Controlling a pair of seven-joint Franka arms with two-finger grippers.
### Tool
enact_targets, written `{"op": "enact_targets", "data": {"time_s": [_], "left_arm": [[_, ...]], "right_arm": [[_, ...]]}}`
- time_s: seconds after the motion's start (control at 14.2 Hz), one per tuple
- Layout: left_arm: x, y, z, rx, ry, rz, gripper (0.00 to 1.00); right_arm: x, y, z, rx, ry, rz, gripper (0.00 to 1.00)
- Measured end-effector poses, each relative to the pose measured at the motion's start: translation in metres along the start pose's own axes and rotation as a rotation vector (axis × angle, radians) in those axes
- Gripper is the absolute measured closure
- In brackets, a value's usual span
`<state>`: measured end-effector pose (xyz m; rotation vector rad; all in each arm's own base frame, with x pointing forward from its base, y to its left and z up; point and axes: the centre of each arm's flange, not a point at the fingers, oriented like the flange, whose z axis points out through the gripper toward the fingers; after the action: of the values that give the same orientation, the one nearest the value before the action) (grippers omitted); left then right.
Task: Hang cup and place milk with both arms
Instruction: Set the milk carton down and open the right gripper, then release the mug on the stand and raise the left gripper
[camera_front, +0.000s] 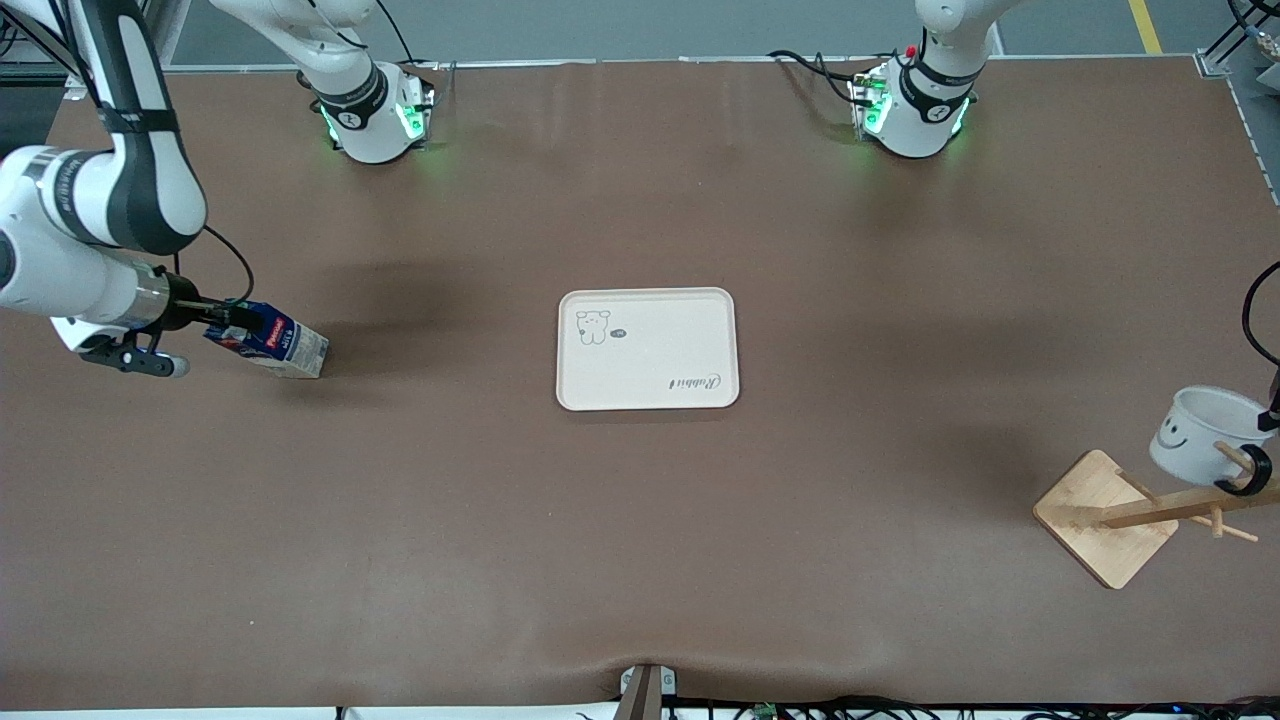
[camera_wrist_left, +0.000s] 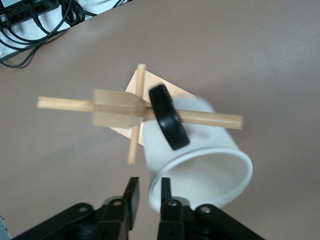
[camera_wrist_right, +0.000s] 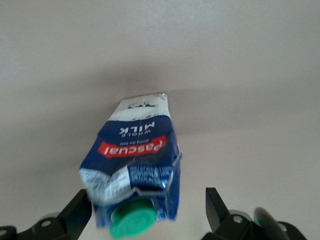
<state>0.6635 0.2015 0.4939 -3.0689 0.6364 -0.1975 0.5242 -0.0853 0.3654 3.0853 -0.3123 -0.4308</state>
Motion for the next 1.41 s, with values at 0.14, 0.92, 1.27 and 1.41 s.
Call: {"op": "enact_targets", "data": {"time_s": [0.14,0.92,1.27,1.41], "left_arm": [[0.001,0.001,-0.001,0.0,0.003,0.001,0.49],[0.026,0.049,-0.022,-0.024,-0.022,-0.112,0.0],[0.04,0.094,-0.034,-0.046,-0.085,-0.249,0.0],[0.046,0.115,-0.038,-0.054,-0.107,-0.319,0.0]], "right_arm": [[0.0,-0.004,-0.058,-0.004,-0.019,-0.017,0.0],[-0.006,-0.04,-0.246,0.022,0.182,-0.046,0.0],[-0.046,-0.049,-0.241,0.039,0.219,-0.082,0.0],[-0.053,-0.047,-0.24,0.051,0.239,-0.081,0.0]]}}
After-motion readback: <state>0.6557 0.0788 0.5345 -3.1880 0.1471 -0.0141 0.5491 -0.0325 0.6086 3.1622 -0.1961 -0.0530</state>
